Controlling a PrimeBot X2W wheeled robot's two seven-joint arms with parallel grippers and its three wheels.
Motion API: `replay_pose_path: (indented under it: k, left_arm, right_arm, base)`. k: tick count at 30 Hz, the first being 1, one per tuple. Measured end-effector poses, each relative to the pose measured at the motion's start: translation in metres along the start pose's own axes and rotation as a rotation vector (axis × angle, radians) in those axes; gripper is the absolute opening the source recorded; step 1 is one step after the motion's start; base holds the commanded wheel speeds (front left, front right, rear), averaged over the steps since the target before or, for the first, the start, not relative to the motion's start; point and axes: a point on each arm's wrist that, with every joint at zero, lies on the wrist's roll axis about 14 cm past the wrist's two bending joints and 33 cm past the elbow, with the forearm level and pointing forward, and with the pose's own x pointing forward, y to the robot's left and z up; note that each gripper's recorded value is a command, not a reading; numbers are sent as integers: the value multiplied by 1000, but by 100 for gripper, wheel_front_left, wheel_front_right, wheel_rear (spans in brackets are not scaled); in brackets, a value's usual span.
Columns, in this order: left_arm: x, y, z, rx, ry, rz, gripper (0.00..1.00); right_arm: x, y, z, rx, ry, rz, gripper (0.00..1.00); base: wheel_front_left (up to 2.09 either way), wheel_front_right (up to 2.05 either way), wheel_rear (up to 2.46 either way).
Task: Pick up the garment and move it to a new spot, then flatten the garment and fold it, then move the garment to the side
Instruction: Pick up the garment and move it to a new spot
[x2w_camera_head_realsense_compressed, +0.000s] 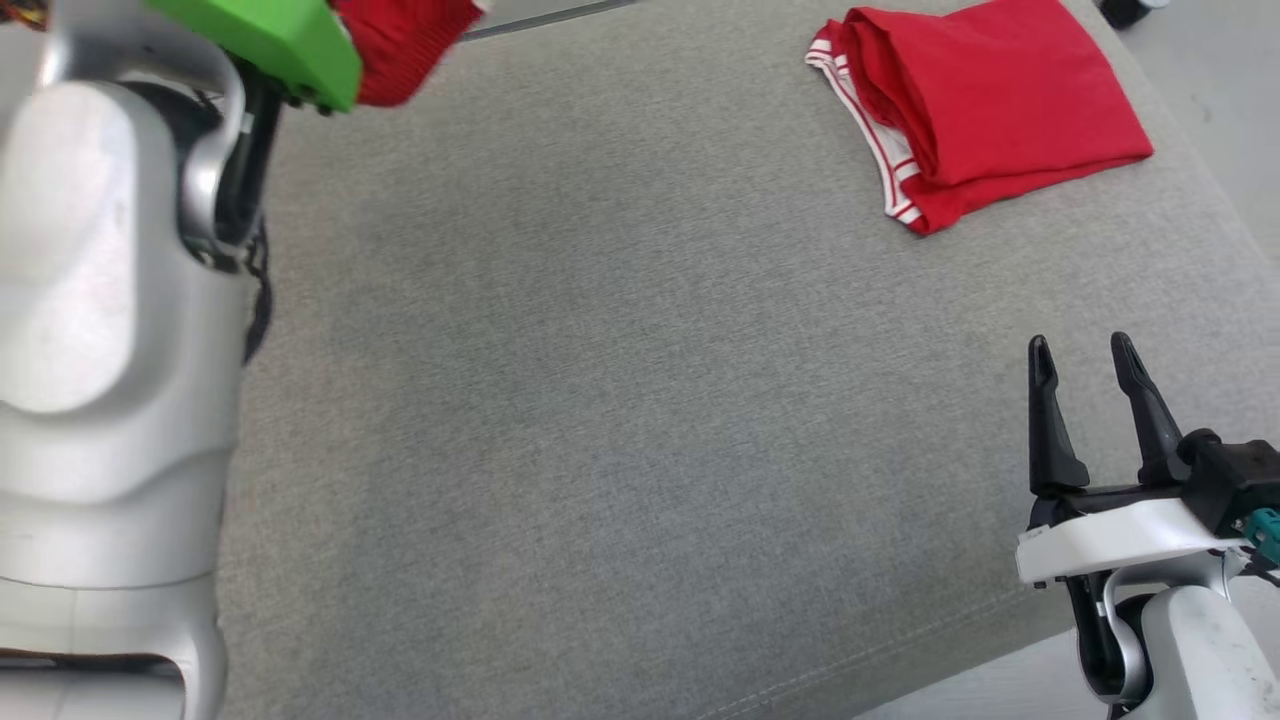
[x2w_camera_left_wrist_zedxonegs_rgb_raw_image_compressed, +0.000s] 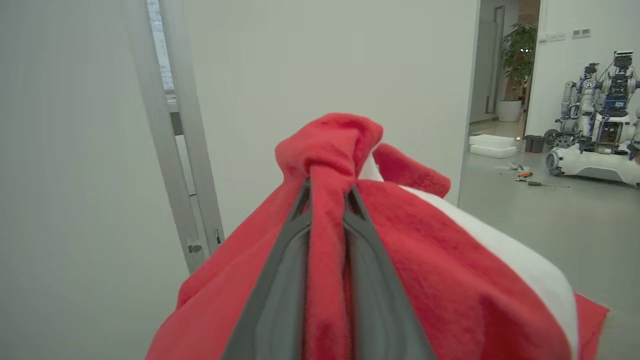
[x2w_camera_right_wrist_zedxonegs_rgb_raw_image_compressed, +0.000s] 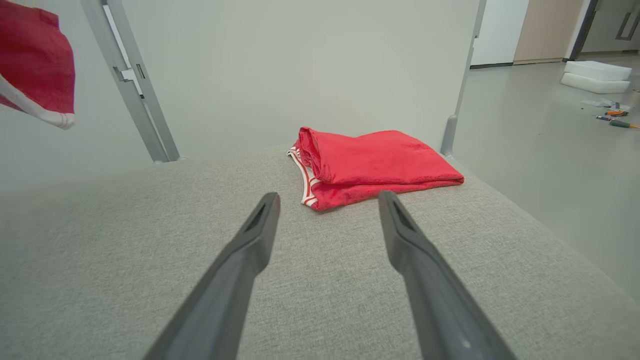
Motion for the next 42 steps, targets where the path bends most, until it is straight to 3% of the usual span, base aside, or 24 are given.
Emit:
replay_pose_path:
  k: [7, 17, 18, 19, 20, 24, 30, 42]
  left_arm:
    - [-7, -71, -55, -132, 102, -118, 0]
    - [-79, -114, -177, -250, 392, -127, 0]
    - [-88, -119, -187, -262, 421, -129, 15]
    - [-95, -122, -194, -273, 439, -127, 46]
    - [-103, -125, -202, -279, 460, -129, 100]
    - [-118, -133, -213, -283, 487, -138, 100]
    - [-110, -122, -182, -286, 348, -86, 100]
    - [-142, -18, -113, -146, 150, 214, 100]
  right_arm:
    - [-15, -16, 8, 2, -14, -56, 100]
    - [-12, -2, -4, 28, 16, -25, 100]
    - [-11, 0, -5, 30, 19, -20, 100]
    - [-11, 2, -6, 32, 21, -15, 100]
    - [-10, 4, -7, 35, 24, -8, 100]
    - [-8, 13, -10, 47, 30, 13, 100]
    - [-7, 19, -7, 52, 20, 38, 100]
    - [-3, 47, 4, 50, -19, 146, 100]
  base:
    - [0, 0, 0]
    - [0, 0, 0]
    - [0, 0, 0]
    - [0, 0, 0]
    - [0, 0, 0]
    - [0, 0, 0]
    - [0, 0, 0]
    - [0, 0, 0]
